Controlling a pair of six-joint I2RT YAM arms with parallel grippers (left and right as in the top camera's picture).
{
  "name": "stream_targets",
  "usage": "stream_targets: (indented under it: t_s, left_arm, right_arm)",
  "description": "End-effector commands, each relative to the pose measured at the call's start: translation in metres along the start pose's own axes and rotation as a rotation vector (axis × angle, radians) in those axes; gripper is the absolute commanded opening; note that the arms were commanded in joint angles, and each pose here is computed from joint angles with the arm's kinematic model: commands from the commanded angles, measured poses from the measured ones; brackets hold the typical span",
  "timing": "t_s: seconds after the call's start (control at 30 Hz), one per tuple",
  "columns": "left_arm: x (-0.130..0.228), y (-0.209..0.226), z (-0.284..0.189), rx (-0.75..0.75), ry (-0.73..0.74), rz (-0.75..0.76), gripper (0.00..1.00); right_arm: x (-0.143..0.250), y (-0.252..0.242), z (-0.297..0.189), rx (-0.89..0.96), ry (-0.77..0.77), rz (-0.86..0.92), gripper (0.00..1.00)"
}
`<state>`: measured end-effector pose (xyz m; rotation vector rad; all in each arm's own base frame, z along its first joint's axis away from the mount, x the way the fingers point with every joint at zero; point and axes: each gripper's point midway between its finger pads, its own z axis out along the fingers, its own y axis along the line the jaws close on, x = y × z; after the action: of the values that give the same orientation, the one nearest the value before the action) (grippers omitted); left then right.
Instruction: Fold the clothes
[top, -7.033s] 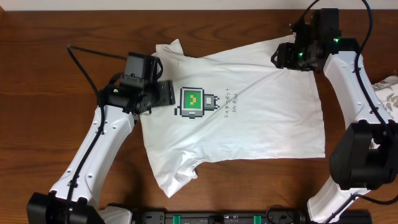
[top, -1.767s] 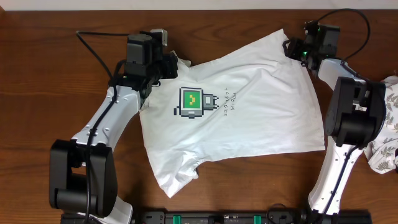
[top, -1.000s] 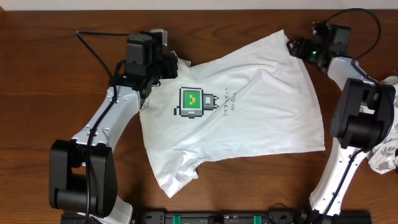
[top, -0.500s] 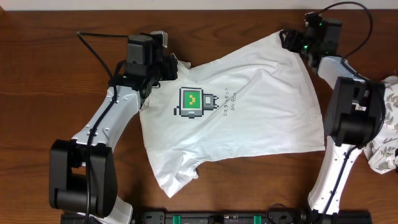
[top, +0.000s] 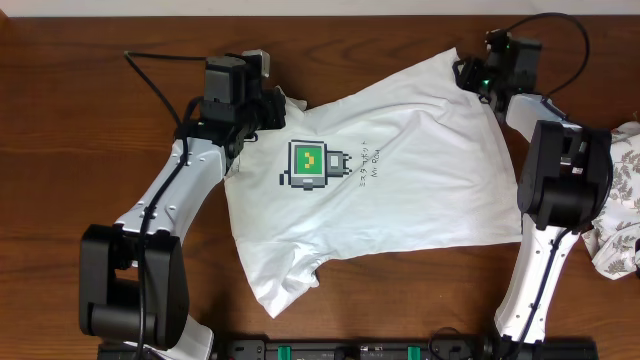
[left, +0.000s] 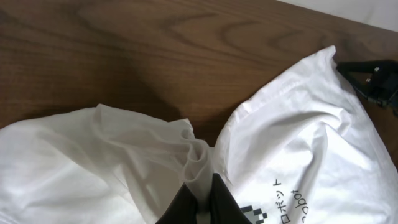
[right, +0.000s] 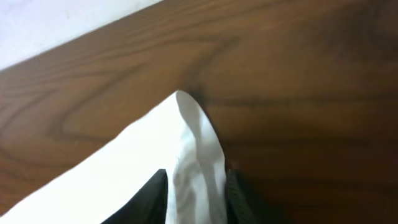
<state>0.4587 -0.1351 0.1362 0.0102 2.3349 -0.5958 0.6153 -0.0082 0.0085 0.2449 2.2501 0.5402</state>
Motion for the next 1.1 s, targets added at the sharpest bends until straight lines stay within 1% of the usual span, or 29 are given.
stream_targets:
  t_s: [0.0, 0.07, 0.13, 0.17, 0.4, 0.63, 0.83, 1.07]
  left_arm:
    - [-0.008, -0.001, -0.005, -0.007, -0.024, -0.004, 0.08]
    - [-0.008, -0.001, -0.005, -0.007, -0.024, -0.004, 0.08]
    - [-0.008, -0.001, -0.005, -0.007, -0.024, -0.004, 0.08]
    - [-0.008, -0.001, -0.005, -0.007, -0.024, -0.004, 0.08]
    - [-0.008, -0.001, -0.005, -0.007, -0.024, -0.004, 0.08]
    - [-0.008, -0.001, -0.005, -0.007, -0.024, -0.001, 0.09]
    - [-0.009, -0.001, -0.005, -0.006, -0.029, 0.002, 0.09]
    - [-0.01, -0.001, -0.005, -0.005, -0.031, 0.002, 0.1]
  right_arm:
    - [0.015, 0.005, 0.009, -0.003, 0.039, 0.007, 0.25]
    - [0.013, 0.006, 0.007, -0.014, 0.037, 0.007, 0.18]
    - [0.007, 0.007, 0.001, -0.042, 0.034, 0.015, 0.06]
    - [0.001, 0.008, -0.004, -0.064, 0.029, 0.019, 0.01]
    - [-0.051, 0.027, -0.063, -0.191, -0.019, 0.035, 0.01]
    - [-0.092, 0.057, -0.124, -0.234, -0.077, -0.068, 0.01]
    - [-0.102, 0.075, -0.154, -0.234, -0.082, -0.084, 0.01]
    - [-0.089, 0.08, -0.168, -0.22, -0.018, -0.081, 0.01]
